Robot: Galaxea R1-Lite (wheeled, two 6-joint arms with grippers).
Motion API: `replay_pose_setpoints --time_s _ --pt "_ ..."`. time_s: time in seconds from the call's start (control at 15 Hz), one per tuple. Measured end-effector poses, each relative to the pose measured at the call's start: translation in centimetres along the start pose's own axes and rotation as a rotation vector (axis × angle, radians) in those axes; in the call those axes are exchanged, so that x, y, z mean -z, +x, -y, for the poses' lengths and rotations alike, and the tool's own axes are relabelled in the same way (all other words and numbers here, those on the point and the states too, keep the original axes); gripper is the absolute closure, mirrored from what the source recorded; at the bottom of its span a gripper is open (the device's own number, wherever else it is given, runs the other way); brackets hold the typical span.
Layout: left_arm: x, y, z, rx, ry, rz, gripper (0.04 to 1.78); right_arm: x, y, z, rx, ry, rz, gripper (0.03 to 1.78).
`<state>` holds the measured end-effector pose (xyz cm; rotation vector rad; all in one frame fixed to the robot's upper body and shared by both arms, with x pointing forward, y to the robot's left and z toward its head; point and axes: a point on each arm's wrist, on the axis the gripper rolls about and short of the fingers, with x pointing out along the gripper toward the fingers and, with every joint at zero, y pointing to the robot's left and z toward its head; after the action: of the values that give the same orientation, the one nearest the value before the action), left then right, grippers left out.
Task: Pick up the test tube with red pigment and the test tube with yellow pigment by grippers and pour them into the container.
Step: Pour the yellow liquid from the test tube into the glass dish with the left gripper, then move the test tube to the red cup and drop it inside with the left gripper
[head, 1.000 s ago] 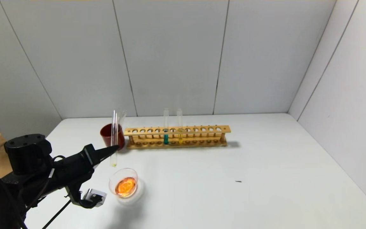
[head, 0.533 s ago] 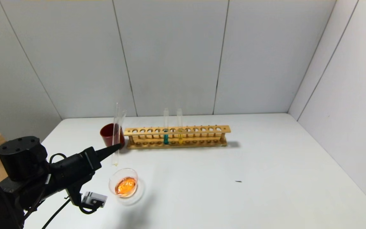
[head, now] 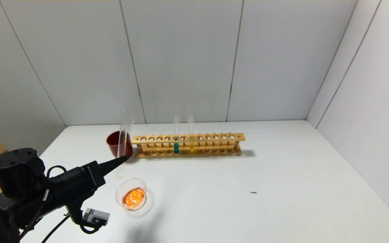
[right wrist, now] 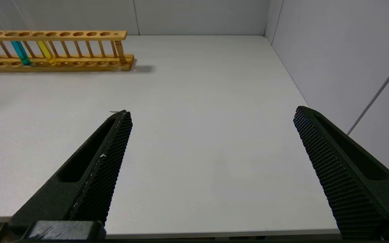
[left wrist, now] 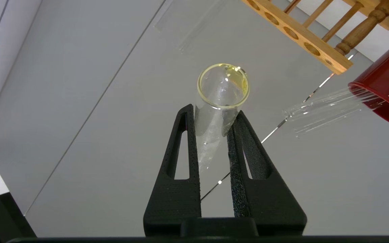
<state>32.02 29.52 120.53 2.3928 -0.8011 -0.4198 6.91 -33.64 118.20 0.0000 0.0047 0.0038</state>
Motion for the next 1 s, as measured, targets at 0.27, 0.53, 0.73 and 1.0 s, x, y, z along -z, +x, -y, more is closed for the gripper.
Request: replay_pose_setpoints --time_s 0.27,0.53,0.73,1.0 --pt "0.1 0.1 0.2 0.041 -0.038 -0.026 1.52 0.0 0.0 0.0 0.0 0.0 0.0 0.06" --pt "1.5 1.0 0.1 0.071 -0.213 -0.134 1.52 0.0 0.0 0.0 0.0 0.0 0.0 0.06" --pt "3.9 2.1 -0.6 0.032 -0.416 -0.278 1.52 0.0 0.0 0.0 0.0 0.0 0.0 0.06" --pt "9.1 3.3 -2.4 0.02 -0.816 -0.66 1.52 0.0 0.0 0.0 0.0 0.0 0.0 0.06"
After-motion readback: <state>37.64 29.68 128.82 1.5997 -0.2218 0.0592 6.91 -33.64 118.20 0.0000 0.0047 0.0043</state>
